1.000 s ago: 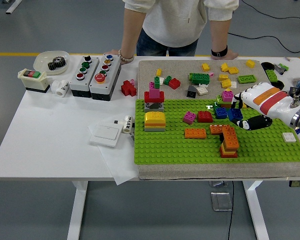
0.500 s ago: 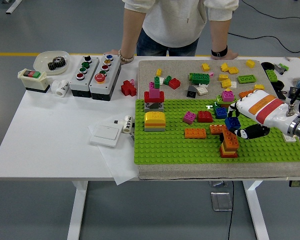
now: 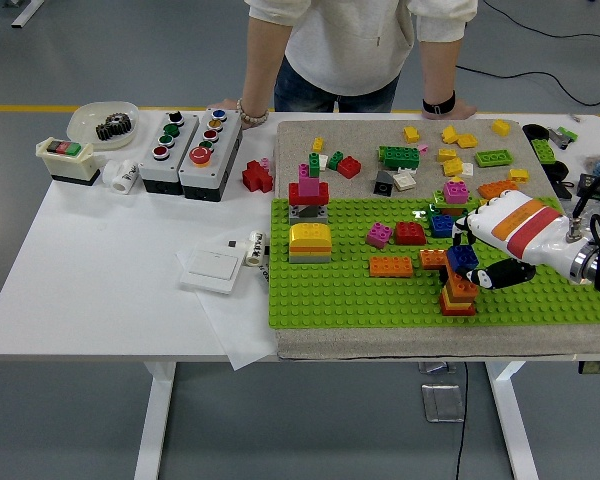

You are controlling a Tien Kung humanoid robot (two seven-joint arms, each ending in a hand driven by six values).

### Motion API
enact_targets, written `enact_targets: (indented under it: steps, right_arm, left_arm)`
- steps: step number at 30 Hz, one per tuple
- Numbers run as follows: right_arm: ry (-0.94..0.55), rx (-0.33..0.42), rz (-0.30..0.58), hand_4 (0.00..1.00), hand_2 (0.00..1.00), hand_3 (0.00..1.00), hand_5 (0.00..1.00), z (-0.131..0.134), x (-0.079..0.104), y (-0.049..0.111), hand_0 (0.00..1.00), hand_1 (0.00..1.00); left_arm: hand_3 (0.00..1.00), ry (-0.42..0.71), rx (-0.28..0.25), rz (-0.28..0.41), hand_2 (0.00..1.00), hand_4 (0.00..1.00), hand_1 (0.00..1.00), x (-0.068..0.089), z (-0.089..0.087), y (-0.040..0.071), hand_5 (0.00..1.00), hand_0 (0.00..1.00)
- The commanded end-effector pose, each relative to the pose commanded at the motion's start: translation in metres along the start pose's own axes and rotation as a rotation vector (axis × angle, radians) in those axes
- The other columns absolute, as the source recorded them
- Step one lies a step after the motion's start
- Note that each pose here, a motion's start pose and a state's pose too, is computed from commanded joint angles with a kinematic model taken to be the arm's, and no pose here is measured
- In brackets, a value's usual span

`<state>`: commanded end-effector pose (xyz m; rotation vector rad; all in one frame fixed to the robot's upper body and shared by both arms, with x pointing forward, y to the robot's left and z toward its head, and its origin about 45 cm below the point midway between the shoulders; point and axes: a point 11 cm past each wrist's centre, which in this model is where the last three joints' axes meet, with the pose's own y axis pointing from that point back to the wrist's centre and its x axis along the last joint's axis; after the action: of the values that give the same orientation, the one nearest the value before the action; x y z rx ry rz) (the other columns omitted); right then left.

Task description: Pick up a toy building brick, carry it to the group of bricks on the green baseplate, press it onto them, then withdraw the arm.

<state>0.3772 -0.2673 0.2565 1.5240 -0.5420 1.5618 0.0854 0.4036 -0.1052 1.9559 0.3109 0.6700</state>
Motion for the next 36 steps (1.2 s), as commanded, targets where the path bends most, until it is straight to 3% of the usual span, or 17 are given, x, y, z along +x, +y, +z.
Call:
enact_targets:
  steps: [36]
  right_arm:
    - [-0.017, 0.003, -0.004, 0.732, 0.568, 0.549, 0.416, 0.0003, -0.0017, -0.0031, 0.318, 0.470]
  left_arm:
    - [0.595, -0.009, 0.009, -0.004, 0.523, 0.619, 0.479, -0.0037, -0.0030, -0.0005, 0.759, 0.427]
